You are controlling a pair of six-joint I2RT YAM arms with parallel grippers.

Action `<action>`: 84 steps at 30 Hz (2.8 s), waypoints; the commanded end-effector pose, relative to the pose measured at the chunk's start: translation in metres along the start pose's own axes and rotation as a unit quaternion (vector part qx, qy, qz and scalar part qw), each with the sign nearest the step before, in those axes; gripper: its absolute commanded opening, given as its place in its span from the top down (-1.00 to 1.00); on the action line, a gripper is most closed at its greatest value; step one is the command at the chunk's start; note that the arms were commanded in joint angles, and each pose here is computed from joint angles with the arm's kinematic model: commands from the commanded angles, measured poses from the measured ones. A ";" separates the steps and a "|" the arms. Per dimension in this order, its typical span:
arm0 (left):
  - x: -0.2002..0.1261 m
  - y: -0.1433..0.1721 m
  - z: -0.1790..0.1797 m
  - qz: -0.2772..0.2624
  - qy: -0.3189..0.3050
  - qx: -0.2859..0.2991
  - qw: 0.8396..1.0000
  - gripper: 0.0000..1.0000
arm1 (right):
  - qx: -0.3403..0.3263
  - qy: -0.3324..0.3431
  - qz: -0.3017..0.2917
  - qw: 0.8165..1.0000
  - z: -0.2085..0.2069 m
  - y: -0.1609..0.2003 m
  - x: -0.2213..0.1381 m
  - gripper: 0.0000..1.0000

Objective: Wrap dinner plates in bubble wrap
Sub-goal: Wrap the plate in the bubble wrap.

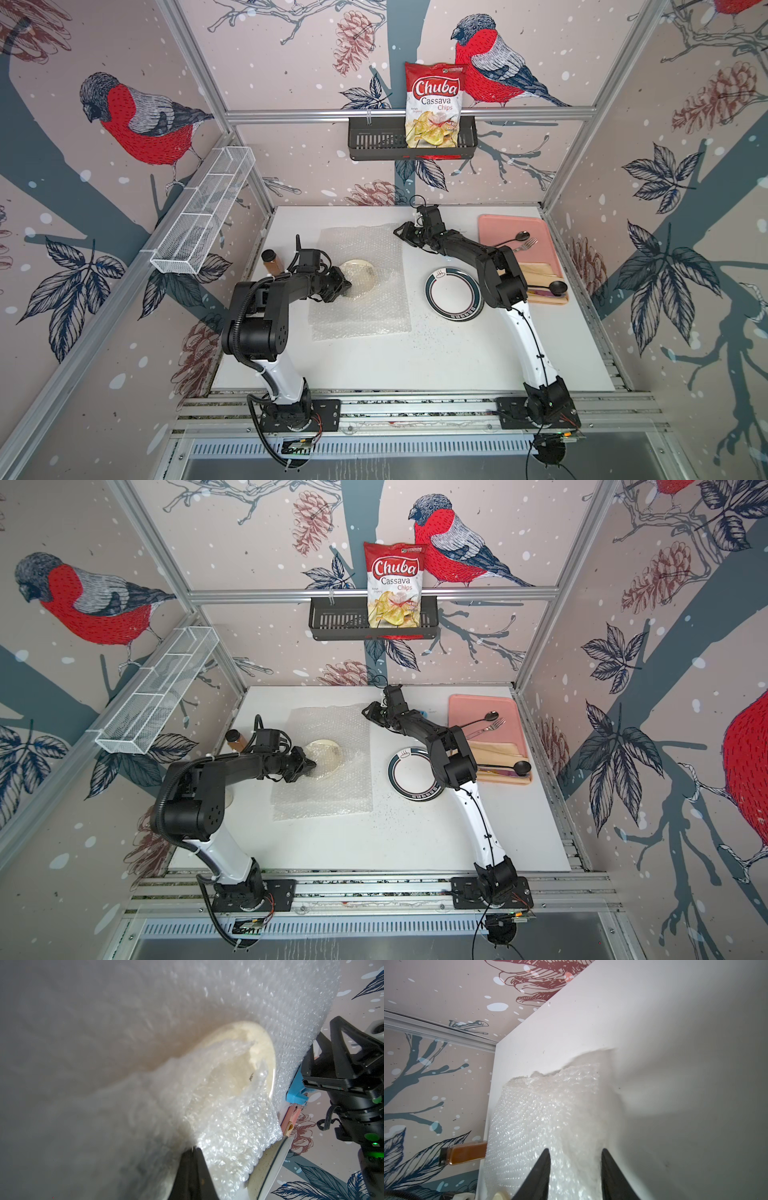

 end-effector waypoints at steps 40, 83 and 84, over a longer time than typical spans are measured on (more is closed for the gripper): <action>0.002 0.006 0.011 0.008 -0.017 -0.019 1.000 1.00 | -0.137 -0.113 0.165 0.970 0.140 0.163 -0.004 0.86; -0.034 -0.178 -0.057 -0.161 0.000 -0.009 0.987 -0.43 | -0.080 -0.070 0.214 0.971 0.092 0.188 0.022 0.87; -0.031 -0.185 -0.059 -0.165 0.001 -0.009 0.986 -0.41 | -0.080 -0.072 0.213 0.971 0.092 0.187 0.022 0.87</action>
Point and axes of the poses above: each gripper's point midway between its finger pads, its own x axis out along the fingers, its own z axis along the line the jaws close on, y = z × x, the point moved 10 cm from there along -x, back along the fingers, and after that the axes turned 5 degrees about -x, right-handed, at the moved point
